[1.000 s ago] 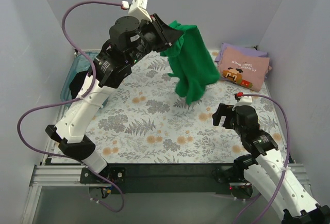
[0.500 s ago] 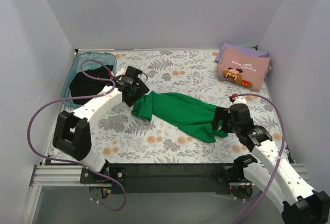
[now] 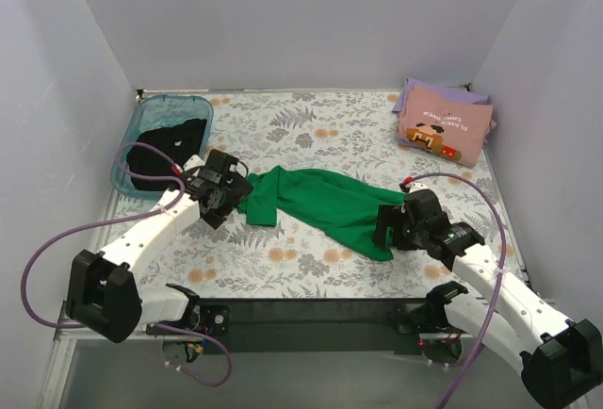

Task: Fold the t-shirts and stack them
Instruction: Flatten the tshirt out

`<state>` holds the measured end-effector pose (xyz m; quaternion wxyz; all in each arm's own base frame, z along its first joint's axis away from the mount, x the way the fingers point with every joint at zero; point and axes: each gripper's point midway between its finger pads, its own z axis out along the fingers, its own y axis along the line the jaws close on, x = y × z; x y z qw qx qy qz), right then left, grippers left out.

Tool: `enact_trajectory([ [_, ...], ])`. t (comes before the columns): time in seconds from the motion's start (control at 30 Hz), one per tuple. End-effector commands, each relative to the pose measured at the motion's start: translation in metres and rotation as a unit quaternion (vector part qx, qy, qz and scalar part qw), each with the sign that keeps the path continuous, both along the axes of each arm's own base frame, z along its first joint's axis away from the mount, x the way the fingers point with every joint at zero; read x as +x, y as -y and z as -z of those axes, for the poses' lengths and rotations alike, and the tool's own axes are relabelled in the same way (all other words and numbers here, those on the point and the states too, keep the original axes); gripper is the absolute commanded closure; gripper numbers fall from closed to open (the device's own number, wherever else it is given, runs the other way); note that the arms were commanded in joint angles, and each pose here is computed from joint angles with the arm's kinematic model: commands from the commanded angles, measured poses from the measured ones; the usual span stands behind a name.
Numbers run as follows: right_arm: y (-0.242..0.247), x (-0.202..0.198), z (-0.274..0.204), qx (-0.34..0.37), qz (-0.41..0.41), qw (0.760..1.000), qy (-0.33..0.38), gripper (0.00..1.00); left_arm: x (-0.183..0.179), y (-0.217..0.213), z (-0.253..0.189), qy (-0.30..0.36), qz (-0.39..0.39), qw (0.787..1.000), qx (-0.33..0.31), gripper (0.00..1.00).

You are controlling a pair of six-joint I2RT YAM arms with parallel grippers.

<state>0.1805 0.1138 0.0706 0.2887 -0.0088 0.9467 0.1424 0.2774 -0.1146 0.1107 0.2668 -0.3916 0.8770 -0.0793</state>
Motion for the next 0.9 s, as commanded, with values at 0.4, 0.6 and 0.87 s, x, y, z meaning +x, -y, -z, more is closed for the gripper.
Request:
enact_trajectory([
  [0.4, -0.016, -0.008, 0.023, 0.016, -0.001, 1.0, -0.013, 0.09, -0.03, 0.048, 0.074, -0.053, 0.107, 0.989, -0.084, 0.26],
  [0.6, -0.019, -0.005, 0.037, 0.015, -0.006, 1.0, -0.012, 0.11, -0.025, 0.047, 0.09, -0.07, 0.1, 0.99, -0.068, 0.6],
  [0.87, -0.03, 0.0, 0.049, 0.003, -0.024, 0.999, -0.022, 0.45, -0.02, 0.031, 0.108, -0.106, 0.066, 0.992, -0.013, 1.0],
])
